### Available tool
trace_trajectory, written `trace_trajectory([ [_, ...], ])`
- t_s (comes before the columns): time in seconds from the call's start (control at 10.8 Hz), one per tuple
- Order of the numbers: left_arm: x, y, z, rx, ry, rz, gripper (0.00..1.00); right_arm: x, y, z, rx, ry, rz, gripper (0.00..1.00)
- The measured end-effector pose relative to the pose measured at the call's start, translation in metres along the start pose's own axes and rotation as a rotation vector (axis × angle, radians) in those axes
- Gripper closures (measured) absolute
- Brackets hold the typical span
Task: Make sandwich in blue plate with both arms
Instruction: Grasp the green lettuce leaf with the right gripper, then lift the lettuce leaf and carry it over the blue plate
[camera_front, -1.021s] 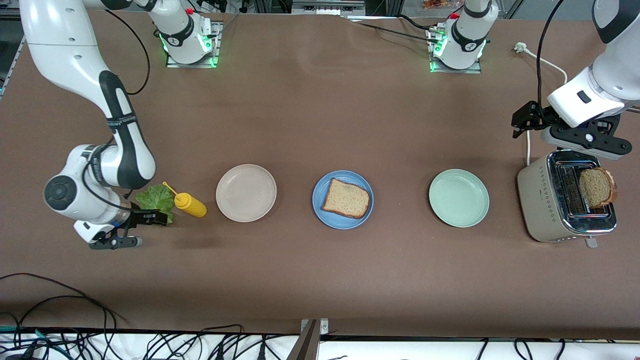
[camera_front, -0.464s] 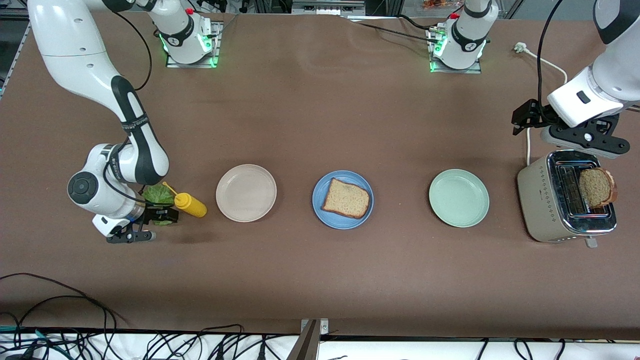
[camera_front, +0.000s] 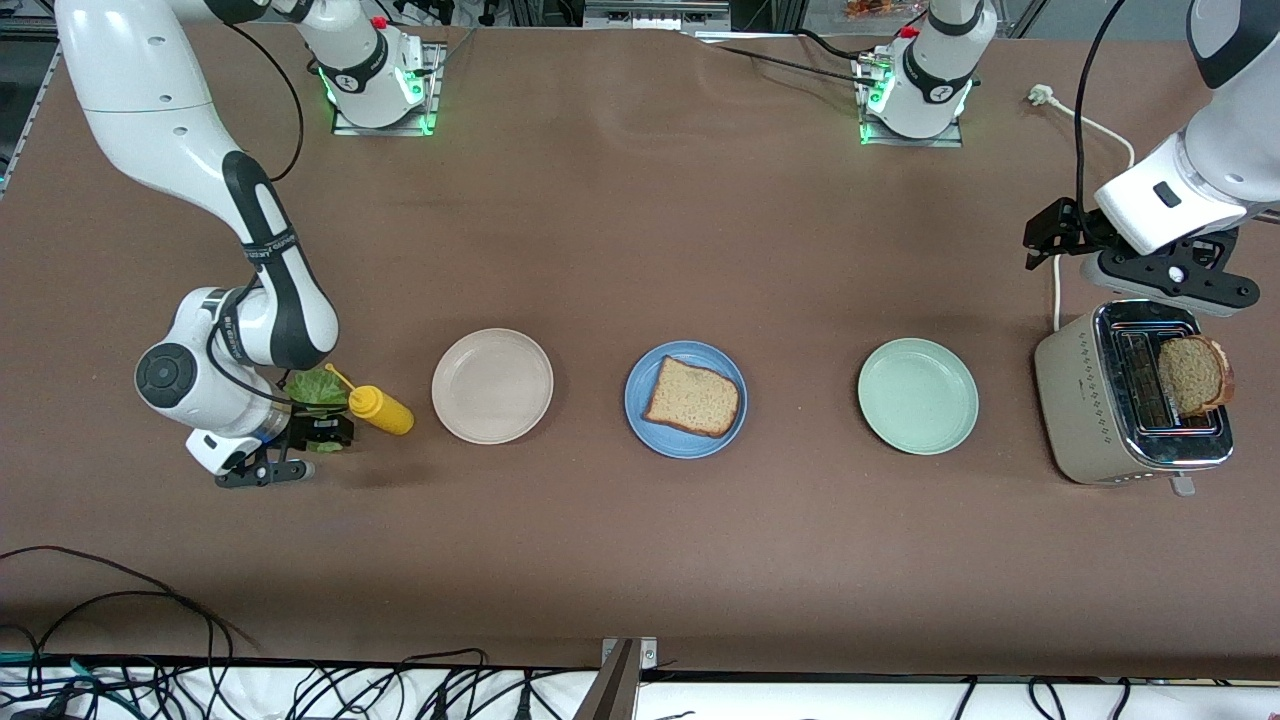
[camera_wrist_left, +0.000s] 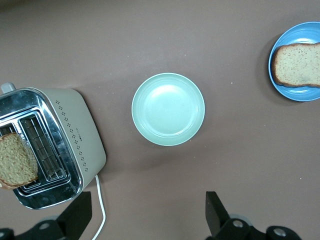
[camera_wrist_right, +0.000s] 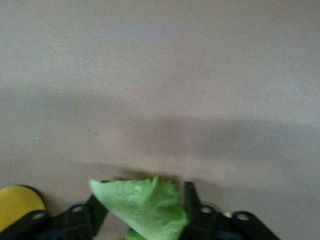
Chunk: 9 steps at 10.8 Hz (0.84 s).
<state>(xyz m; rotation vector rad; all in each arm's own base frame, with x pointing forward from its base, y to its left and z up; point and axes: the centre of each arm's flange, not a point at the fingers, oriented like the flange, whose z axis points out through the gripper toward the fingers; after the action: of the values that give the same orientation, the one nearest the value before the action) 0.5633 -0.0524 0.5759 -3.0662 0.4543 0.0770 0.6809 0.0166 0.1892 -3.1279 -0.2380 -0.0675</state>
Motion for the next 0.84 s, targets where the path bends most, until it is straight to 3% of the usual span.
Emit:
trace_trajectory([
  [0.28, 0.0, 0.0, 0.0, 0.0, 0.0, -0.001, 0.0, 0.003, 0.0, -0.01, -0.002, 0.018, -0.034, 0.76],
  [0.46, 0.0, -0.001, 0.0, 0.0, -0.001, -0.001, 0.0, 0.007, -0.001, -0.032, 0.004, 0.018, -0.038, 0.96],
  [0.84, -0.001, -0.001, 0.001, -0.001, -0.005, -0.001, 0.0, 0.009, -0.006, -0.112, 0.026, -0.011, -0.051, 0.96],
])
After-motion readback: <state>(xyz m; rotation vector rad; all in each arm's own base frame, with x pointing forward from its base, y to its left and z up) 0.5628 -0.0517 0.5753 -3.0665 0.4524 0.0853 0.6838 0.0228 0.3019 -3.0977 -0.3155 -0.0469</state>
